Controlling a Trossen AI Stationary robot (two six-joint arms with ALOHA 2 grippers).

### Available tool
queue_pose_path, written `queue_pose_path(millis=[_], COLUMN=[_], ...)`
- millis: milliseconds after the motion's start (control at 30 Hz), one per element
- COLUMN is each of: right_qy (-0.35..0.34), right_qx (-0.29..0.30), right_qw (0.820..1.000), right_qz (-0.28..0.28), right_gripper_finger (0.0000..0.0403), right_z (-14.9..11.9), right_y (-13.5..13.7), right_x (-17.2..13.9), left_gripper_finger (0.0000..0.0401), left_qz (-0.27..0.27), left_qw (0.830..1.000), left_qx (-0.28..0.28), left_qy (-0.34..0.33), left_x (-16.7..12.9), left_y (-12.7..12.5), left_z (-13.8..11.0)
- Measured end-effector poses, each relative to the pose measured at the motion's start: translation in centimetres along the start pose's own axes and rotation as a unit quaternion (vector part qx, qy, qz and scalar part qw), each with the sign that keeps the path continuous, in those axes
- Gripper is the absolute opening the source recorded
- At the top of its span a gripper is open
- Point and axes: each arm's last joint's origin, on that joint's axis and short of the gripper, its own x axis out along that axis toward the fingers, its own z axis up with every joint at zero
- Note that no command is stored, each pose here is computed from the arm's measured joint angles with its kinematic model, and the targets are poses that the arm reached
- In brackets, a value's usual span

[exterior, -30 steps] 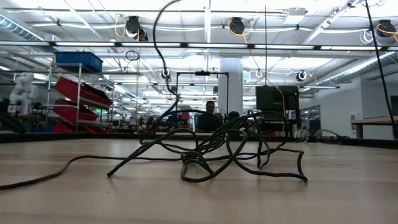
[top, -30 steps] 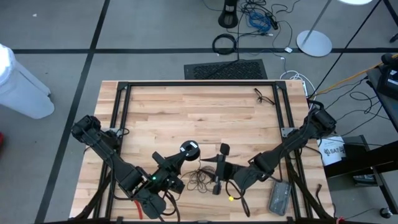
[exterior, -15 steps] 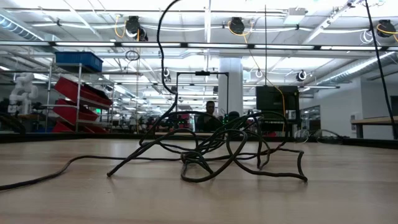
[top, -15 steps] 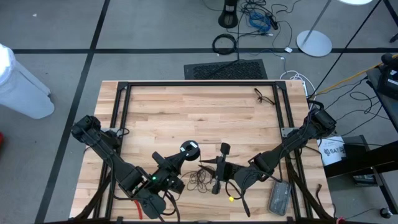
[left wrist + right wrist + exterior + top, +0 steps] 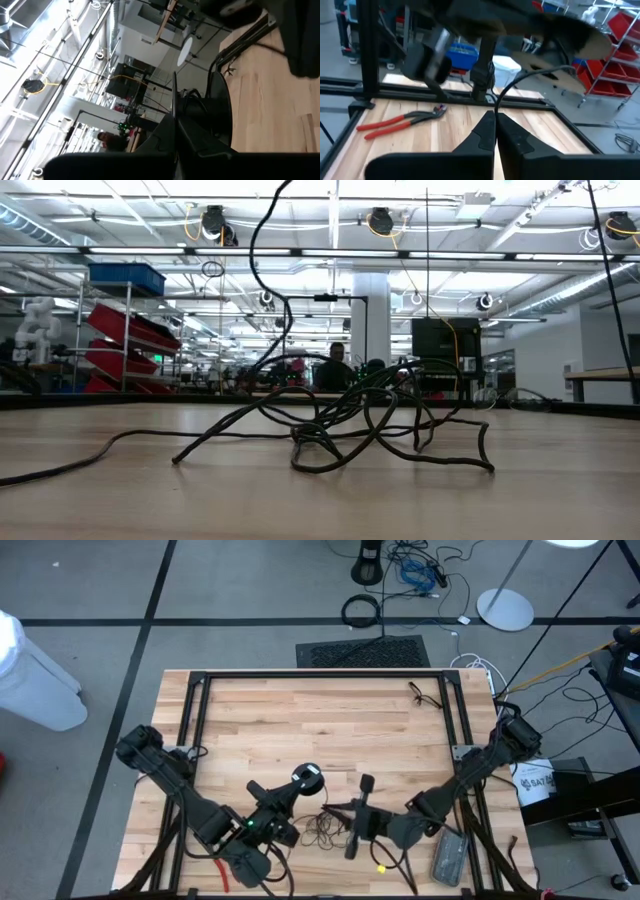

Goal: Coil cords
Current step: Coil the black wire onto the black spool

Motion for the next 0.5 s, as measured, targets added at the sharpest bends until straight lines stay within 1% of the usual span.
queue_pose_path(millis=[200, 267, 367, 500], right_qy=[-0.025, -0.026, -0.024, -0.017], right_qx=[0.006, 0.006, 0.005, -0.002], right_qw=[1.0, 1.0, 1.0, 1.0], right_qz=[0.0, 0.0, -0.003, -0.008], right_gripper_finger=[0.0001, 0.0, 0.0, 0.0], right_z=[0.7, 0.8, 0.7, 0.1], right_y=[0.2, 0.2, 0.1, 0.2], right_x=[-0.4, -0.5, -0.3, 0.3], left_gripper_finger=[0.0002, 0.0002, 0.0002, 0.0002], left_qz=[-0.009, -0.005, 0.001, 0.0], left_qw=[1.0, 1.0, 1.0, 0.999], left_qx=[0.017, 0.013, -0.008, -0.045], left_qy=[0.005, 0.012, 0.02, 0.018], left_x=[1.2, 1.8, 2.7, 3.3], left_y=[-1.5, -1.9, -2.3, -2.2], left_z=[0.1, 0.2, 0.5, 0.9])
